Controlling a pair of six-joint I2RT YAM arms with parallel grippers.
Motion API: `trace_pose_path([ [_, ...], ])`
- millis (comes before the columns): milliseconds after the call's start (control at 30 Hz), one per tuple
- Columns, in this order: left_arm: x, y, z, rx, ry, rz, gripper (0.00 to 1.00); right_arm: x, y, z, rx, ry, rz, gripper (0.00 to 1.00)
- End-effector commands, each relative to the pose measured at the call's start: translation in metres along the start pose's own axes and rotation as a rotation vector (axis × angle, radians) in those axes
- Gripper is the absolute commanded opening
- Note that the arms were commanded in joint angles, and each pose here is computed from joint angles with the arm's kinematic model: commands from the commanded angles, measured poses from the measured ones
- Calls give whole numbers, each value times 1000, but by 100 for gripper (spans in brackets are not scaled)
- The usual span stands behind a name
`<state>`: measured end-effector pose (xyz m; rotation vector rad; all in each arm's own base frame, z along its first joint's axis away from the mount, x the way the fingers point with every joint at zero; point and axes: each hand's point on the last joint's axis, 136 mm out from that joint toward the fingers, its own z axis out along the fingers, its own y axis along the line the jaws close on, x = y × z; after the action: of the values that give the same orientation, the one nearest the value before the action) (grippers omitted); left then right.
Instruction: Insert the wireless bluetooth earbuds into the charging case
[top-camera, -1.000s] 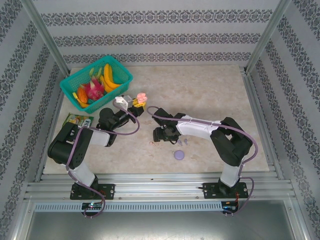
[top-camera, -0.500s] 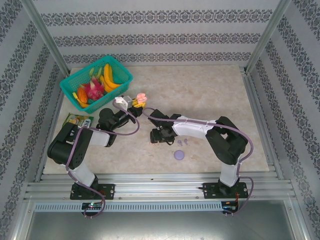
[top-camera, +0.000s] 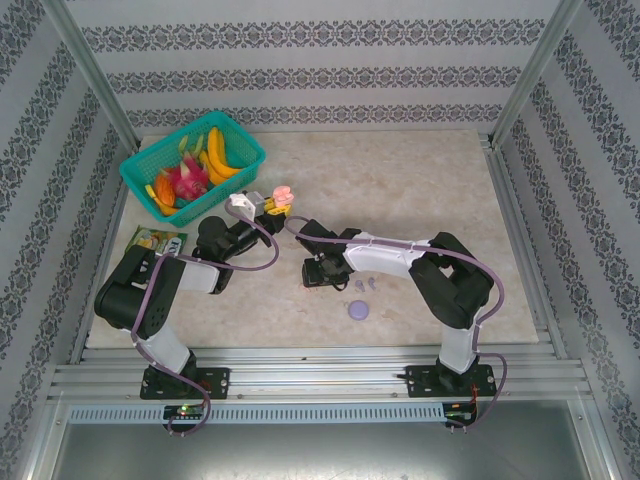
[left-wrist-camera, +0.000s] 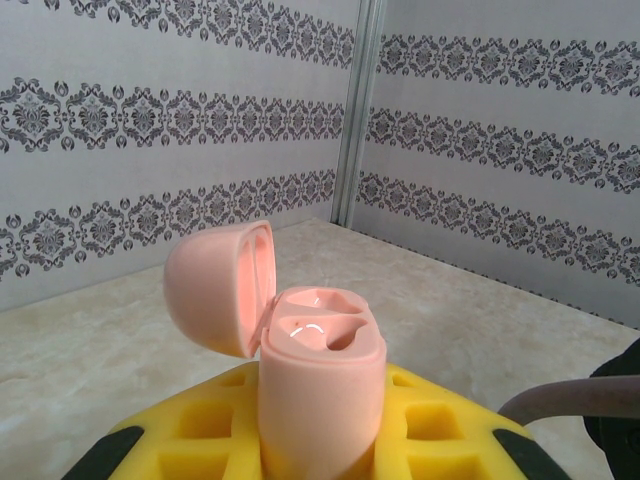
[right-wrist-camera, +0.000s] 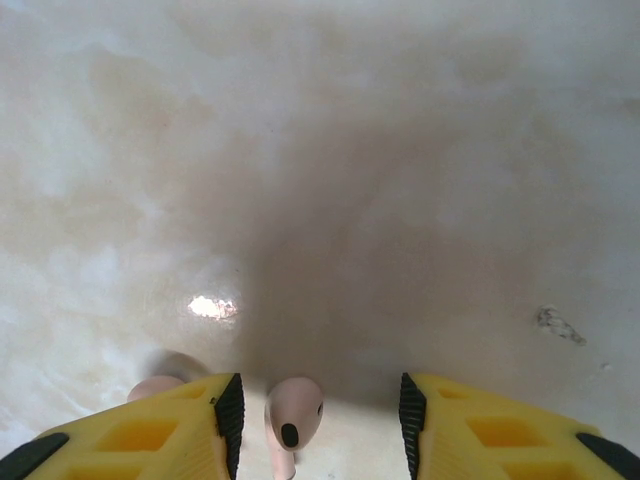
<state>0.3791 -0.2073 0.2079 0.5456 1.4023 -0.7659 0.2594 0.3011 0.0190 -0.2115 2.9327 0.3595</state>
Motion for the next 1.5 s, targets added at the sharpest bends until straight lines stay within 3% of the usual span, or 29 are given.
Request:
trace_pose_path([
  [0, -23, 1, -5, -4, -74, 28, 0, 7, 3, 5, 10, 22, -17, 46],
  [300, -22, 1, -4, -5, -72, 30, 0, 11, 4, 8, 17, 33, -29, 45],
  [800, -22, 3, -3, -7, -72, 25, 0, 14, 2, 8, 34, 39, -45, 30],
  [1467, -22, 2, -5, -7, -72, 18, 0, 3, -25, -5, 75, -8, -36, 21],
])
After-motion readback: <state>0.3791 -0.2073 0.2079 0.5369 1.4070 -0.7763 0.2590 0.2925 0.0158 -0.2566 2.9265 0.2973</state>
